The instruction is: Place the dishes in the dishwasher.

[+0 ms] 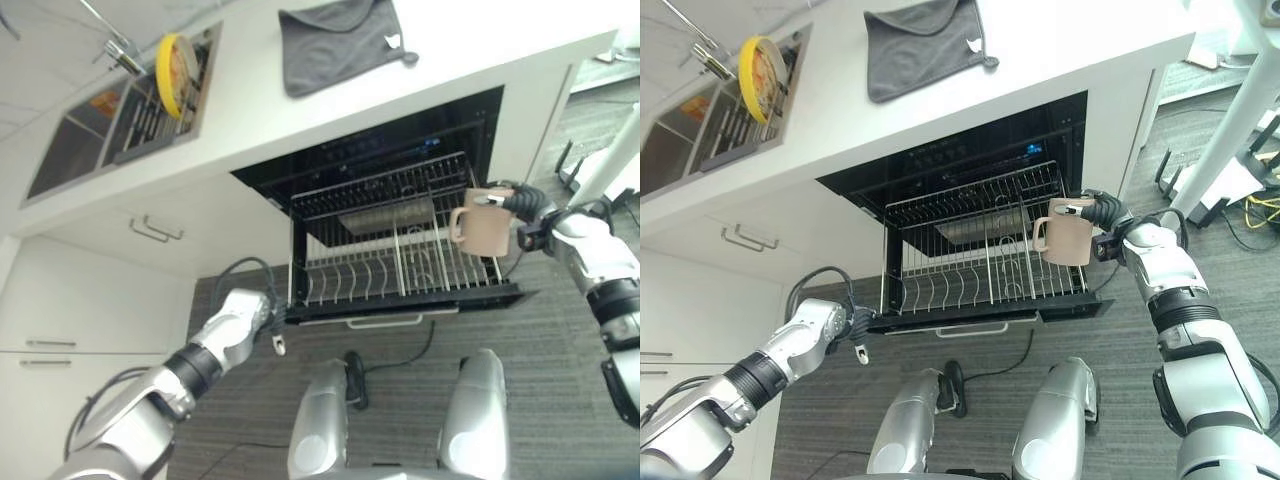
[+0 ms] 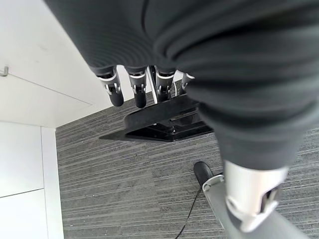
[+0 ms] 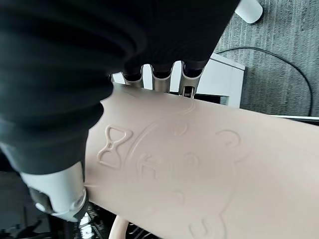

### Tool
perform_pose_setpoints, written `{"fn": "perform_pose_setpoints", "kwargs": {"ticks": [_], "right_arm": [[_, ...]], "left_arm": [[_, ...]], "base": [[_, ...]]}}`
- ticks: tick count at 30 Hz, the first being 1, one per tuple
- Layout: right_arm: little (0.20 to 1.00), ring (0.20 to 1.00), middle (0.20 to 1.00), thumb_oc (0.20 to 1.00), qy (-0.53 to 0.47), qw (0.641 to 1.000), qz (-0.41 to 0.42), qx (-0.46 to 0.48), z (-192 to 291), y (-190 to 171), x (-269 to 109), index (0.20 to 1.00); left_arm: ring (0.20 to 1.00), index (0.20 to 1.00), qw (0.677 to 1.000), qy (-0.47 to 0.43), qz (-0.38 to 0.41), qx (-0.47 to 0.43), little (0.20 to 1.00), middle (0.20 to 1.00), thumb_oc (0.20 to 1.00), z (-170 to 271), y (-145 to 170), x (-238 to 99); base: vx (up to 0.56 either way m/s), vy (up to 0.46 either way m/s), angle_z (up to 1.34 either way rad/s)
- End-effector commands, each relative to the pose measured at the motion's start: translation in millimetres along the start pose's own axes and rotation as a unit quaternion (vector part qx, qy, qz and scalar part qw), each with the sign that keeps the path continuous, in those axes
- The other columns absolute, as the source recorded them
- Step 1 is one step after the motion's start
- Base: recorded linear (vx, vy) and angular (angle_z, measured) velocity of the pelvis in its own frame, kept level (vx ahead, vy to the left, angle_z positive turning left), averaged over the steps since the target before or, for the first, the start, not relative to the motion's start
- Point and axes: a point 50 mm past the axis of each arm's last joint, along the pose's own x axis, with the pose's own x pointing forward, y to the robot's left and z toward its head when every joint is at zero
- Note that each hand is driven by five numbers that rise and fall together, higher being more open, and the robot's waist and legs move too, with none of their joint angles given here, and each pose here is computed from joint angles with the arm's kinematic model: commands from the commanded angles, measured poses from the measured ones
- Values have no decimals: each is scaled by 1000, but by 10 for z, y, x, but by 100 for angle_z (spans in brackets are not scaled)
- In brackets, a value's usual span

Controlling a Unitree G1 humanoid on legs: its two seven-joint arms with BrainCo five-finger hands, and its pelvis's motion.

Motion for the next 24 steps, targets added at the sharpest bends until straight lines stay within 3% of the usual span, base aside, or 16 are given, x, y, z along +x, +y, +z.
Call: {"fn": "perform_pose_setpoints", "kwargs": {"ticks": [1, 13, 16, 24], "right_arm": [[200, 200, 200, 200, -107, 994, -27, 14, 695, -125, 30, 200], [200, 200, 200, 200, -128, 989, -64, 23, 1164, 46, 159, 200], [1000, 1000, 1000, 1000, -127, 989, -72, 36, 1161, 46, 170, 1000], [1000, 1000, 1000, 1000, -138, 984, -108, 42, 1219, 26, 152, 1000]], "left_arm": [[1000, 1000, 928, -90, -360, -20, 1000, 1000, 1000, 317, -1813, 49], [1000, 1000, 954, -71, -291, -3, 1000, 1000, 1000, 245, -1295, 10], [1000, 1000, 955, -68, -288, -4, 1000, 1000, 1000, 231, -1269, 9], [1000, 1000, 958, -61, -282, -4, 1000, 1000, 1000, 203, -1253, 14]], "base": [[-72, -5, 0], [-110, -89, 7], [14, -40, 0], [9, -3, 0]]}}
